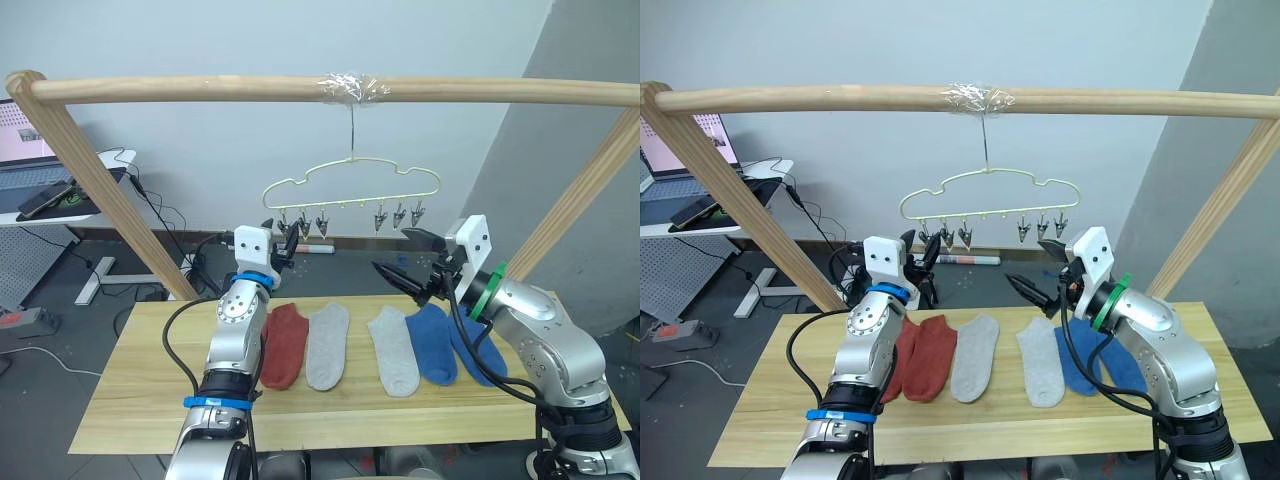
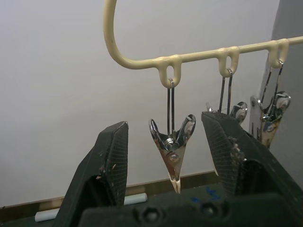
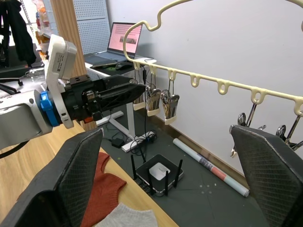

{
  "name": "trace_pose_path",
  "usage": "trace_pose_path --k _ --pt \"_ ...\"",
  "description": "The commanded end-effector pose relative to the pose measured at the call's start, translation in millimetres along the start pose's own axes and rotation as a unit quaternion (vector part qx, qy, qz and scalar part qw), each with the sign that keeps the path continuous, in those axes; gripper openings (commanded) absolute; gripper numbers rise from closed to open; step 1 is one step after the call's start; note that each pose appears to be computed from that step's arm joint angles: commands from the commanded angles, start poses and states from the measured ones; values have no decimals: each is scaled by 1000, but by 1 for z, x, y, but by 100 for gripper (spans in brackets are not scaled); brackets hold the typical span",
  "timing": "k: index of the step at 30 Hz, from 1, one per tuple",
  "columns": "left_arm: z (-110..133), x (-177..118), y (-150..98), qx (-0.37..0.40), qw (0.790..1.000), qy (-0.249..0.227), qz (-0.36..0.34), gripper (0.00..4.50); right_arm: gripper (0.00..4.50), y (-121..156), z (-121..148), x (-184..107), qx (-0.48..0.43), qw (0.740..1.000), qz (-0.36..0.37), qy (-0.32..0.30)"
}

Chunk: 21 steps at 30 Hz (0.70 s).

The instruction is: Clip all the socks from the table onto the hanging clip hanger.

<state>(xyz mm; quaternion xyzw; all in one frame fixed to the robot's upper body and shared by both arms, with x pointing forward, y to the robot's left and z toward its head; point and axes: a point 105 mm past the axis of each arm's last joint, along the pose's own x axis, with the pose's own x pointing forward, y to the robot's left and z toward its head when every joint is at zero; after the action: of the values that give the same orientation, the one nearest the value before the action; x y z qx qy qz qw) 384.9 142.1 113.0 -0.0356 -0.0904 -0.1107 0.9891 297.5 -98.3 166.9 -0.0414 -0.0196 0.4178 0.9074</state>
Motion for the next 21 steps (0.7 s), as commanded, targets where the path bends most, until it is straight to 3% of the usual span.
trace_pose_path --k 1,3,5,10,14,17,21 --pt "18 7 -3 8 999 -35 -2 270 450 3 19 -1 -22 999 10 -26" --pt "19 7 -3 8 999 -37 -3 270 450 3 19 -1 -21 999 10 -26" --pt "19 7 -3 9 999 -39 -4 236 450 2 19 -1 -22 999 10 -25" --pt "19 7 -3 7 999 -40 -5 100 450 -1 16 -1 -22 999 6 -22" --pt "21 7 -4 7 999 -43 -5 16 450 -3 12 -2 -17 1000 0 -17" --pt "23 8 -4 9 999 -47 -6 1 450 -9 -2 -7 -6 1000 -22 5" --pt "23 8 -3 25 999 -41 -7 1 450 -36 -56 -31 8 986 -128 110"
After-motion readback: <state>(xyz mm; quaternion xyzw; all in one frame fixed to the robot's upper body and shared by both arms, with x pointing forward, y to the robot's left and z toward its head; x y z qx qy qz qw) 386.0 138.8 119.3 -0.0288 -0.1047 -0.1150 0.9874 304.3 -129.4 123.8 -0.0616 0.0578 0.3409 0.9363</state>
